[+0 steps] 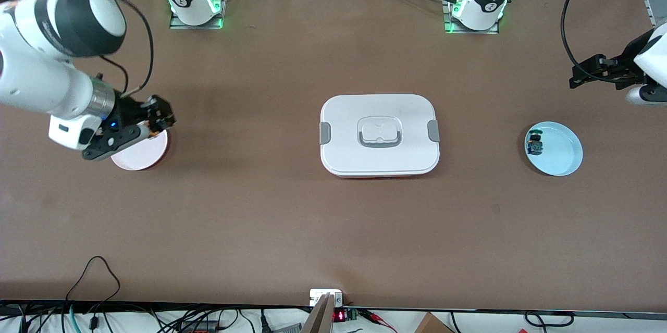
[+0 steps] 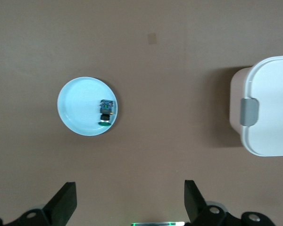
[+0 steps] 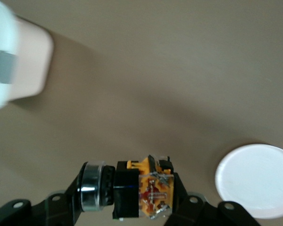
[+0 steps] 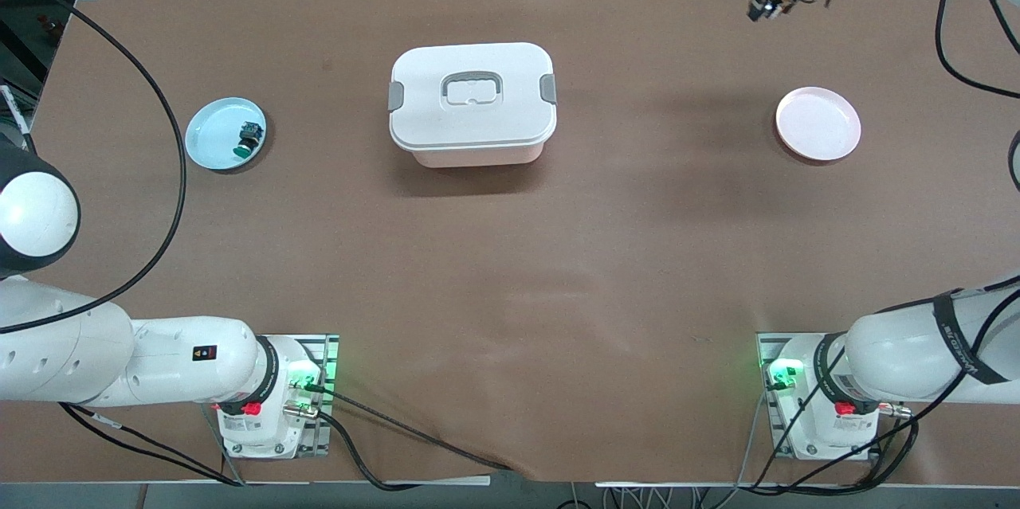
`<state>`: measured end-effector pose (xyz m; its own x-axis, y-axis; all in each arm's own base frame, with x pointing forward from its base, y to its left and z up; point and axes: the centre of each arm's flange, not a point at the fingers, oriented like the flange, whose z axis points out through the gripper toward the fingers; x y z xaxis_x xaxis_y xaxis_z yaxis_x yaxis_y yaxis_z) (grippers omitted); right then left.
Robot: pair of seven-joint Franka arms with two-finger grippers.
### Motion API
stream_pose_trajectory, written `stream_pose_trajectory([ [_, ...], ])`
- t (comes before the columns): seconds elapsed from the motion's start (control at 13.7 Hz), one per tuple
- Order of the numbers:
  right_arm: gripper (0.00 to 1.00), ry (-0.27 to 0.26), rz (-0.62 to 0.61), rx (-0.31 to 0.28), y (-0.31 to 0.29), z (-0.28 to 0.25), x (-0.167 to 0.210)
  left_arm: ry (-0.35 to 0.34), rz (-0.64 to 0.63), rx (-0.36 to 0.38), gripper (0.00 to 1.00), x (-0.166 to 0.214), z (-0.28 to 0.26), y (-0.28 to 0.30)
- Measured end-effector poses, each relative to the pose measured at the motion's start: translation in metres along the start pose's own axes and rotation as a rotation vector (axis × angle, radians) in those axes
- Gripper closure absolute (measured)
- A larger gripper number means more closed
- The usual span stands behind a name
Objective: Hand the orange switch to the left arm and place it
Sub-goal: 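Lift the switch with the right gripper while the left gripper approaches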
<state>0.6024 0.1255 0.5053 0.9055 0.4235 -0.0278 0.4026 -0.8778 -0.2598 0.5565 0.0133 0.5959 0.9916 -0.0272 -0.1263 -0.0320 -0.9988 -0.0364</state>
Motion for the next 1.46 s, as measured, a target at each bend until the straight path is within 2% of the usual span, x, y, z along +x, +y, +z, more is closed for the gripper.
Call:
stream_pose_trajectory([
  [0.15,0.28,0.054,-0.085,0.043,-0.034,-0.028,0.003,-0.009,0.014,0.035,0.00,0.008,0.005,0.005],
  [0.22,0.28,0.084,-0.151,0.082,-0.050,-0.035,0.004,-0.013,0.016,0.035,0.00,0.011,0.007,0.005],
  [0.29,0.28,0.132,-0.225,0.148,-0.067,-0.041,0.008,-0.020,0.015,0.030,0.00,0.013,0.010,0.005],
  [0.37,0.28,0.187,-0.293,0.209,-0.081,-0.045,0.012,-0.037,0.013,0.005,0.00,0.013,0.012,0.006],
  [0.44,0.28,0.237,-0.351,0.250,-0.092,-0.047,0.016,-0.059,0.008,-0.051,0.00,0.010,0.015,0.007],
  [0.59,0.28,0.337,-0.408,0.329,-0.118,-0.050,0.027,-0.095,-0.025,-0.207,0.00,0.007,0.019,-0.004],
  [0.73,0.28,0.414,-0.452,0.465,-0.151,-0.043,0.037,-0.157,-0.058,-0.339,0.00,0.003,0.029,-0.021],
  [0.8,0.28,0.464,-0.487,0.509,-0.166,-0.037,0.044,-0.201,-0.058,-0.414,0.00,0.001,0.035,-0.022],
  [0.95,0.28,0.562,-0.583,0.527,-0.191,-0.014,0.062,-0.294,-0.040,-0.604,0.00,0.000,0.047,-0.017],
  [1.1,0.28,0.654,-0.690,0.575,-0.204,0.013,0.076,-0.342,-0.042,-0.798,0.00,0.011,0.064,-0.018],
  [1.32,0.28,0.878,-0.769,0.698,-0.211,0.033,0.090,-0.408,-0.070,-1.054,0.00,0.020,0.100,-0.016],
  [1.46,0.28,0.997,-0.766,0.737,-0.222,0.043,0.096,-0.439,-0.091,-1.201,0.00,0.021,0.119,-0.011],
])
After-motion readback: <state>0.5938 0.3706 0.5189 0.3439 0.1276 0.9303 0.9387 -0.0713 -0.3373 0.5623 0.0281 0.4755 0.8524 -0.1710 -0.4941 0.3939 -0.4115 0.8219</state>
